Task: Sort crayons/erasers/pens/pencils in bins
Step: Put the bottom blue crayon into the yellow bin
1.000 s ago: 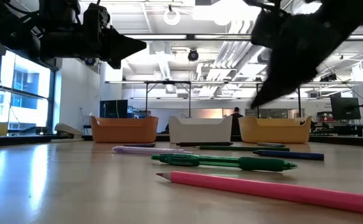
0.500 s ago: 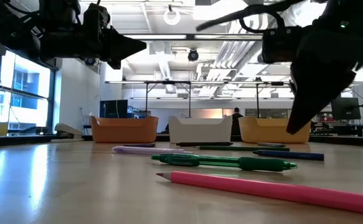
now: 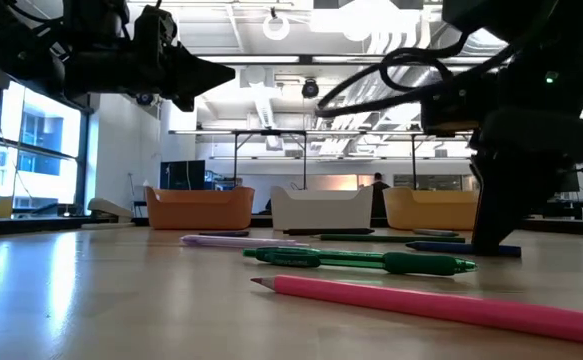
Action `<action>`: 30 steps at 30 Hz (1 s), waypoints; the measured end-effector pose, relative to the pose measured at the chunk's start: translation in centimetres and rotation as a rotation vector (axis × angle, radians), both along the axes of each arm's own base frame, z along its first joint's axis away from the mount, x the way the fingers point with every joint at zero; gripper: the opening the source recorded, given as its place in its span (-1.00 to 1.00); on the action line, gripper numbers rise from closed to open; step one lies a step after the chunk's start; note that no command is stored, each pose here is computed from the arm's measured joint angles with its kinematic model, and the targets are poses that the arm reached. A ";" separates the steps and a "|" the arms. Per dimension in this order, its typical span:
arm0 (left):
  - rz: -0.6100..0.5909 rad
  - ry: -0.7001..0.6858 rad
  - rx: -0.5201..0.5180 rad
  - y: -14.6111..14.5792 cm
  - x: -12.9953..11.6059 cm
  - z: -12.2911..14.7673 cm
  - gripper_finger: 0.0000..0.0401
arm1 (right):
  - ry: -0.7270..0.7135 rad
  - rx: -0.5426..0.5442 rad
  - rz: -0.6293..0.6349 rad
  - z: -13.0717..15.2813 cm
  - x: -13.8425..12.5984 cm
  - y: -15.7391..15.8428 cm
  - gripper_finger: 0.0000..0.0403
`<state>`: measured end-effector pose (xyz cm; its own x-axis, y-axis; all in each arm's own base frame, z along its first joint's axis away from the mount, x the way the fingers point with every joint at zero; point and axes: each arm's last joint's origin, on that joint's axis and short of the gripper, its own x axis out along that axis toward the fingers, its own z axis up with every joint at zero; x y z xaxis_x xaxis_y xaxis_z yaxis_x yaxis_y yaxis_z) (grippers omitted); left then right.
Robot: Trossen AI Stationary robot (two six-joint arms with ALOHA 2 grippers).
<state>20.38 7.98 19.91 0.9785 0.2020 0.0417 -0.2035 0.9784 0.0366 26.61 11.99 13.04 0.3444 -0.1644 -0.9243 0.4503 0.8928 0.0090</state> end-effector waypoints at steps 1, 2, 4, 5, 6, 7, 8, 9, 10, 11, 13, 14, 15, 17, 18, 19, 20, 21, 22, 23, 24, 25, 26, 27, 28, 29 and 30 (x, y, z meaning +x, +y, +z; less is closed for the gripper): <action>0.000 0.000 0.000 0.0 0.0 0.0 -1.00 | 0.003 -0.001 -0.001 -0.1 0.1 0.0 -0.29; 0.000 0.000 0.000 0.0 0.0 0.0 -1.00 | 0.005 -0.002 -0.003 -0.2 0.1 0.0 -0.30; 0.000 0.000 0.000 0.0 0.0 0.0 -1.00 | 0.011 -0.004 -0.005 -0.4 0.2 -0.1 -0.33; 0.000 0.000 -0.001 0.0 0.0 0.0 -1.00 | 0.015 -0.004 -0.004 -0.5 0.3 -0.1 -0.37; 0.000 0.000 -0.002 0.0 0.0 0.0 -1.00 | 0.018 -0.005 0.001 -0.6 0.3 -0.1 -0.40; 0.000 -0.001 -0.003 0.0 0.0 0.0 -1.00 | 0.020 -0.007 0.006 -0.6 0.3 -0.1 -0.45; 0.000 -0.001 -0.003 0.0 0.0 0.0 -1.00 | 0.023 -0.009 0.012 -0.7 0.3 -0.2 -0.51; 0.000 -0.001 -0.003 0.0 0.0 0.0 -1.00 | 0.027 -0.008 0.015 -0.7 0.3 -0.2 -0.57; 0.000 -0.001 -0.006 0.0 0.0 0.0 -1.00 | 0.029 -0.009 0.020 -0.7 0.4 -0.3 -0.63; 0.000 -0.002 -0.010 0.0 0.0 0.0 -1.00 | 0.031 -0.012 0.029 -0.7 0.4 -0.3 -0.69; 0.002 -0.006 -0.012 0.0 0.0 0.0 -1.00 | 0.035 -0.018 0.055 -0.6 0.4 -0.4 -0.81; 0.010 -0.010 -0.007 0.0 0.0 0.1 -1.00 | 0.037 -0.024 0.078 -0.6 0.5 -0.5 -0.87; 0.026 -0.015 -0.001 0.1 0.0 0.1 -1.00 | 0.034 -0.028 0.101 -0.4 0.5 -0.6 -0.92; 0.063 -0.023 0.006 0.2 0.0 0.2 -1.00 | 0.020 -0.029 0.133 0.1 0.6 -0.9 -0.97; 0.078 -0.028 0.008 0.2 -0.1 0.3 -1.00 | 0.011 -0.035 0.135 0.3 0.6 -1.2 -0.96; 0.090 -0.030 0.008 0.2 -0.1 0.3 -1.00 | 0.001 -0.038 0.139 0.8 0.6 -1.6 -0.95; 0.100 -0.032 0.008 0.3 -0.1 0.3 -1.00 | -0.029 -0.037 0.135 1.5 0.7 -1.9 -0.94; 0.103 -0.036 0.009 0.3 -0.1 0.4 -1.00 | -0.065 -0.031 0.134 2.3 0.8 -2.2 -0.93; 0.106 -0.040 0.011 0.3 -0.1 0.4 -1.00 | -0.093 -0.024 0.130 3.1 0.8 -2.5 -0.93; 0.110 -0.045 0.012 0.3 -0.1 0.5 -1.00 | -0.106 -0.026 0.132 3.8 0.7 -2.9 -0.93; 0.110 -0.049 0.013 0.3 -0.1 0.5 -1.00 | -0.119 -0.023 0.131 4.4 0.6 -3.4 -0.93; 0.110 -0.051 0.011 0.3 -0.1 0.5 -1.00 | -0.142 -0.025 0.129 5.2 0.5 -4.0 -0.94; 0.110 -0.052 0.005 0.3 -0.1 0.5 -1.00 | -0.169 -0.029 0.126 6.1 0.3 -4.6 -0.94; 0.110 -0.053 -0.001 0.3 -0.1 0.5 -1.00 | -0.196 -0.034 0.121 6.9 0.1 -5.2 -0.95; 0.110 -0.052 -0.009 0.3 -0.1 0.5 -1.00 | -0.213 -0.042 0.115 7.7 -0.1 -5.9 -0.95; 0.111 -0.053 -0.016 0.3 -0.1 0.5 -1.00 | -0.225 -0.052 0.105 8.4 -0.4 -6.7 -0.95; 0.111 -0.053 -0.023 0.3 -0.1 0.4 -1.00 | -0.235 -0.067 0.093 9.1 -0.8 -7.4 -0.95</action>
<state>20.27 8.30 20.35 0.9466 0.3106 0.0868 -0.3119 0.9501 0.0009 25.81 4.55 22.12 0.5650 -0.1804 -0.8051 0.3585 0.9326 0.0427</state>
